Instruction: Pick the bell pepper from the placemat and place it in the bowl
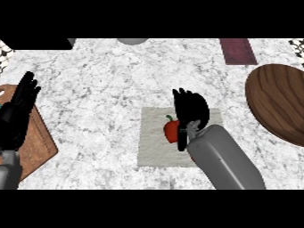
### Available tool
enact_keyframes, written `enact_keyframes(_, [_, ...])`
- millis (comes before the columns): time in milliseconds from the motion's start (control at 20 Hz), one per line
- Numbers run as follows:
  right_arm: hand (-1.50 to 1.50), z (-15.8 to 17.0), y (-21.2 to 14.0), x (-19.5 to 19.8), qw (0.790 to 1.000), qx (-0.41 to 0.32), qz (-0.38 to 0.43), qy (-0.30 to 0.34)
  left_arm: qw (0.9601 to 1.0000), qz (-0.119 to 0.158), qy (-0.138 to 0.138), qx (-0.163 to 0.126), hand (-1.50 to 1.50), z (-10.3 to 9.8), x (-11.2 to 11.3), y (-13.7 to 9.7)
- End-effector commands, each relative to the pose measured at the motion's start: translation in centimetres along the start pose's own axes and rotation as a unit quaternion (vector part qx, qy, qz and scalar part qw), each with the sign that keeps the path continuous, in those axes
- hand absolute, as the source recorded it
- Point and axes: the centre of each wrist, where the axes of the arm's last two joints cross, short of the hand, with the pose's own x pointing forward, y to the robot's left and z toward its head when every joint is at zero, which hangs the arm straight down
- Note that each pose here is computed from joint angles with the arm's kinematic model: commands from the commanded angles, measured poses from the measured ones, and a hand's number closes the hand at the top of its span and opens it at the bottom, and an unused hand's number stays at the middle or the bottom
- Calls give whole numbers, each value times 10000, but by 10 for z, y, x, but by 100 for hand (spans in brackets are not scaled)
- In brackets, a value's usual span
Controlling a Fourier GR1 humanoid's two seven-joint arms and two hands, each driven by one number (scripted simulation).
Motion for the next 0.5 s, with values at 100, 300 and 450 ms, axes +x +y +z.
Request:
enact_keyframes(100, [-150, -9, 38, -16, 9993, 337, 1, 139, 10000, 64, 22, -55, 0, 5, 7, -4])
enact_keyframes(300, [-150, -10, 48, -6, 9991, 391, -74, 149, 10000, -47, 15, -5, 0, -11, 1, -4])
enact_keyframes(450, [-150, -7, 39, 13, 9994, 310, -42, 138, 10000, -49, -75, 15, 0, -4, 5, 11])
